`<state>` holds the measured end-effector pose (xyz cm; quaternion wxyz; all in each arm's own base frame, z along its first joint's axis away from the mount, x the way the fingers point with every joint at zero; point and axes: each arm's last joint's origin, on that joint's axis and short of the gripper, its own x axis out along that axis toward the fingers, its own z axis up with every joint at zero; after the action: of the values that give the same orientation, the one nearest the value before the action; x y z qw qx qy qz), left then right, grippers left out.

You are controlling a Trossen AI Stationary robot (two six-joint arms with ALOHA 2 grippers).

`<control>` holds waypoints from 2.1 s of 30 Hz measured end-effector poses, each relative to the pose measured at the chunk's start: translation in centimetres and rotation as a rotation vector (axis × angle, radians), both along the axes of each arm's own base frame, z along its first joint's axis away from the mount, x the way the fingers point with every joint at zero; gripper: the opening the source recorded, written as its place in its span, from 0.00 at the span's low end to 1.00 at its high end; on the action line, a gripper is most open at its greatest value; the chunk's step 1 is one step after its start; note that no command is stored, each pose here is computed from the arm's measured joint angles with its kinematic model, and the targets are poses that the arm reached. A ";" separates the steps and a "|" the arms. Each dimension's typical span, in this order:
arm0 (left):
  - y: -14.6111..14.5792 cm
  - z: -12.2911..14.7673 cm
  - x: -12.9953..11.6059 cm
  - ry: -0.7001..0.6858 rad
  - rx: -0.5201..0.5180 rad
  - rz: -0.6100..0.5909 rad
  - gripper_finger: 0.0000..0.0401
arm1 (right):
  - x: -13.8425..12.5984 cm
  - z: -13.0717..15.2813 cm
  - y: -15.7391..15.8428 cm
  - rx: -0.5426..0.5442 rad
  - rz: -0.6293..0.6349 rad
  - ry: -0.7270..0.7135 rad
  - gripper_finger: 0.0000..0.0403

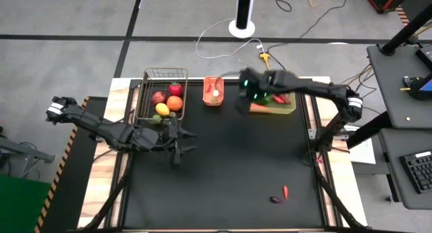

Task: Sort produce into baskets
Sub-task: Put the purple onion into the yellow bin, then put the orange chili pepper into the orange bin

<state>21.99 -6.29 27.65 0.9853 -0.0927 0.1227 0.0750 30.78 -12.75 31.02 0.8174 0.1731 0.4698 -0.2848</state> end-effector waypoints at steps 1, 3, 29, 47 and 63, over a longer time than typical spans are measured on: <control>0.0 0.0 0.0 0.000 0.001 0.000 0.51 | -0.8 -0.1 -1.3 0.009 -0.047 0.021 0.66; 0.0 0.0 0.0 0.002 0.012 -0.002 0.51 | -2.6 -0.5 -3.7 0.026 -0.159 0.082 0.67; 0.2 0.0 0.0 0.010 0.092 0.022 0.51 | -10.7 -6.0 -9.9 -0.036 -0.582 0.428 0.72; 0.2 -0.1 0.0 0.016 0.091 0.022 0.51 | -10.2 -3.8 -8.2 -0.081 -0.536 0.358 0.81; 0.2 -0.1 0.0 0.018 0.094 0.022 0.51 | -6.5 1.3 4.1 0.132 -0.179 -0.012 0.81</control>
<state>21.95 -6.13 27.58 0.9865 -0.0469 0.1270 0.0922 24.24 -8.61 32.35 0.7784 0.2696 0.4650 -0.3243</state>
